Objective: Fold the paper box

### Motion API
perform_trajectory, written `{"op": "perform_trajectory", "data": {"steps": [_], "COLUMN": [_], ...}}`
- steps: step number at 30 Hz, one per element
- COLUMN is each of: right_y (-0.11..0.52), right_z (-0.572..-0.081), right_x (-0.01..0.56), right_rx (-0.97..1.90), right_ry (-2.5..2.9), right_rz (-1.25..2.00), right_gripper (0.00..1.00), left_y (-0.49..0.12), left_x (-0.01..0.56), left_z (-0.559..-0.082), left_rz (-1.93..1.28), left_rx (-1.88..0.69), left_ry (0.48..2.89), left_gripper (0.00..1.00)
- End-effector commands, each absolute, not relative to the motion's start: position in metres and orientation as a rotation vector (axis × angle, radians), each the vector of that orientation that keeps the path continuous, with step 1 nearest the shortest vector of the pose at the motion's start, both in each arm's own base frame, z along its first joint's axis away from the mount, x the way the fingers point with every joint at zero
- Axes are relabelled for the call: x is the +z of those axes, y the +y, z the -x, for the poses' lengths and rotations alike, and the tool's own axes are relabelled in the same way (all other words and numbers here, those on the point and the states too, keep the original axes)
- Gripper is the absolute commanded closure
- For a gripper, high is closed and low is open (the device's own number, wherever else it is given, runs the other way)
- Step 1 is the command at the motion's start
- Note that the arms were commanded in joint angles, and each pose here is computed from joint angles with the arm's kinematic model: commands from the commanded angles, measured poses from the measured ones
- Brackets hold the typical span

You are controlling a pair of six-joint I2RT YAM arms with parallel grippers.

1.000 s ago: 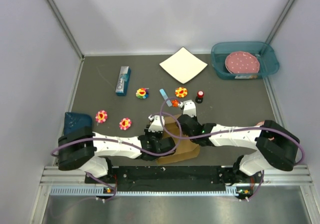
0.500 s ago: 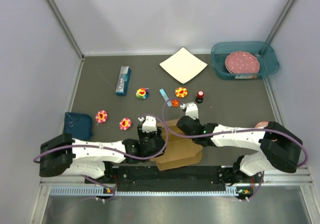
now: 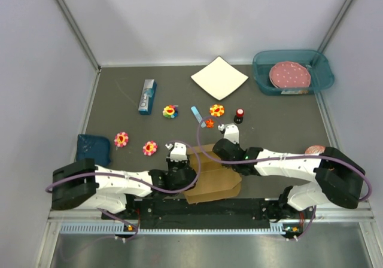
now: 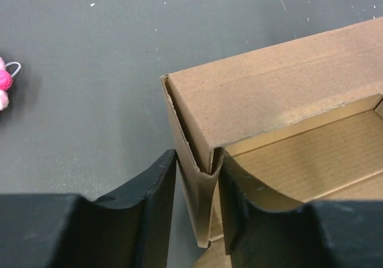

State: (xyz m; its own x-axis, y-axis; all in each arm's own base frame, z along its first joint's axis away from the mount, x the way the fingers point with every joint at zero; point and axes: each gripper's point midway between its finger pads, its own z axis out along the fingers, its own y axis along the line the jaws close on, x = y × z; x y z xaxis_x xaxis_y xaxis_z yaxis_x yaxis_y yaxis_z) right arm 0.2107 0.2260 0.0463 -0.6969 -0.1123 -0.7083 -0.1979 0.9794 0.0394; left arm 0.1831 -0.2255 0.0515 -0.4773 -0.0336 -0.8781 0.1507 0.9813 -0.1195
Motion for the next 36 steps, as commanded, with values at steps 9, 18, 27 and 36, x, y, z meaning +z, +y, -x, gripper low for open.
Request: {"op": "perform_trajectory", "data": {"steps": [9, 18, 27, 36], "right_y": [0.229, 0.231, 0.232, 0.235], "right_z": [-0.202, -0.2, -0.2, -0.199], "right_x": [0.054, 0.055, 0.068, 0.087], "right_rx": [0.22, 0.228, 0.255, 0.319], "right_ry": [2.376, 2.375, 2.334, 2.27], "right_rz": [0.169, 0.165, 0.162, 0.181], "right_gripper": [1.0, 1.0, 0.85, 0.55], "left_y": [-0.24, -0.236, -0.228, -0.223], "left_x": [0.062, 0.055, 0.05, 0.051], "left_z": [-0.196, -0.195, -0.197, -0.204], "left_rz": [-0.041, -0.018, 0.025, 0.07], "left_rx": [-0.258, -0.213, -0.188, -0.113], "left_ry": [1.973, 2.005, 1.991, 1.955], "left_gripper": [1.0, 0.9, 1.0, 1.0]}}
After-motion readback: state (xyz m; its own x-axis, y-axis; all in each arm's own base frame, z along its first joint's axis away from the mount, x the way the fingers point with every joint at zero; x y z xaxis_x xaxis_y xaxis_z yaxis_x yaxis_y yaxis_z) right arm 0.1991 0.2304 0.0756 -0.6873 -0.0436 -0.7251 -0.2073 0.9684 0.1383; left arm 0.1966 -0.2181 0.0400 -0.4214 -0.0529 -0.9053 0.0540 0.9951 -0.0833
